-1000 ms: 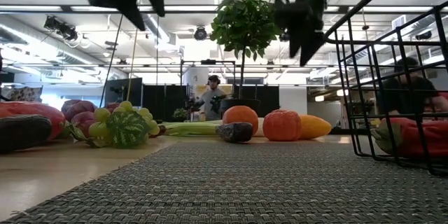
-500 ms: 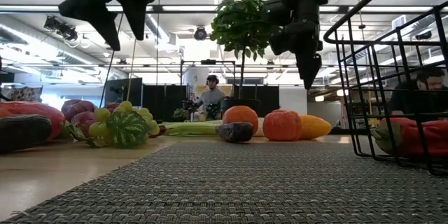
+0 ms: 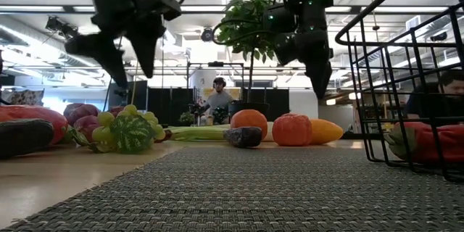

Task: Build produce basket
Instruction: Put the green grapes into the black wire basket

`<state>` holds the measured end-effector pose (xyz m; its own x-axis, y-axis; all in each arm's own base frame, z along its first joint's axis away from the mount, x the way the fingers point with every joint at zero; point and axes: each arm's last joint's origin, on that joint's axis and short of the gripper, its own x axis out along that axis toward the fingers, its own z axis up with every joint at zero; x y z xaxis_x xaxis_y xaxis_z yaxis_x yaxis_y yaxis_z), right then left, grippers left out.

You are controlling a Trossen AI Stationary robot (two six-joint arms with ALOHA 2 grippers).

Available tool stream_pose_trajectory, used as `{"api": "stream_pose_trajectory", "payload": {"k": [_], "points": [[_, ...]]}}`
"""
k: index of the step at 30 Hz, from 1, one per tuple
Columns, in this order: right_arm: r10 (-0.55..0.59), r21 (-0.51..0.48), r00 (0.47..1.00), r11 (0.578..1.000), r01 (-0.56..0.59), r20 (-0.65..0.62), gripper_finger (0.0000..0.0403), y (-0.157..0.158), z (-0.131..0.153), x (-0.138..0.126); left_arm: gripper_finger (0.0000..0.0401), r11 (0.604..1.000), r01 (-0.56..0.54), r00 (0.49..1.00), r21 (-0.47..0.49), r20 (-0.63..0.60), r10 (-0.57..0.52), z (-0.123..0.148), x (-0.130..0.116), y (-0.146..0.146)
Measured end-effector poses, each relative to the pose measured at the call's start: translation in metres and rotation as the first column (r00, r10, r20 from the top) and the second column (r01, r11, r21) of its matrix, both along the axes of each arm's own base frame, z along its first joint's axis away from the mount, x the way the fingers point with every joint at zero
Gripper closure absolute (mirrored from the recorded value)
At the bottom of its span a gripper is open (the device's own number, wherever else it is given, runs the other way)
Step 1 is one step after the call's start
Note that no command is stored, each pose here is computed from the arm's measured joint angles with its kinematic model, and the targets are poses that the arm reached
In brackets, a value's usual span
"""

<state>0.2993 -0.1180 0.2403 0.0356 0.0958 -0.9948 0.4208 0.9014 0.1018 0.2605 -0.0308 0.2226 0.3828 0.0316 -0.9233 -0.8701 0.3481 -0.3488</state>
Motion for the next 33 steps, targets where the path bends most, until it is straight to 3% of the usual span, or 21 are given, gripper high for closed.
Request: {"api": "stream_pose_trajectory", "payload": {"k": [5,12,20,33], "points": [[-0.03,-0.089,0.999,0.996,0.027,-0.04,0.0054,-0.003,0.0,-0.002,0.0167,0.999,-0.025,0.999,-0.02,-0.028,0.025,-0.021,-0.008,-0.004],[-0.06,-0.064,0.997,0.996,0.057,-0.05,0.0054,0.003,0.0,-0.001,0.0162,0.997,-0.074,0.994,-0.026,-0.087,0.071,-0.04,-0.019,-0.004],[-0.071,-0.057,0.996,0.996,0.068,-0.06,0.0054,0.009,0.002,-0.001,0.0161,0.997,-0.064,0.998,-0.041,-0.023,0.063,-0.051,-0.004,-0.006],[-0.114,-0.093,0.982,0.987,0.129,0.15,0.0054,0.02,0.057,-0.03,0.0155,0.996,-0.063,0.998,-0.065,-0.018,0.062,-0.071,0.011,-0.011]]}}
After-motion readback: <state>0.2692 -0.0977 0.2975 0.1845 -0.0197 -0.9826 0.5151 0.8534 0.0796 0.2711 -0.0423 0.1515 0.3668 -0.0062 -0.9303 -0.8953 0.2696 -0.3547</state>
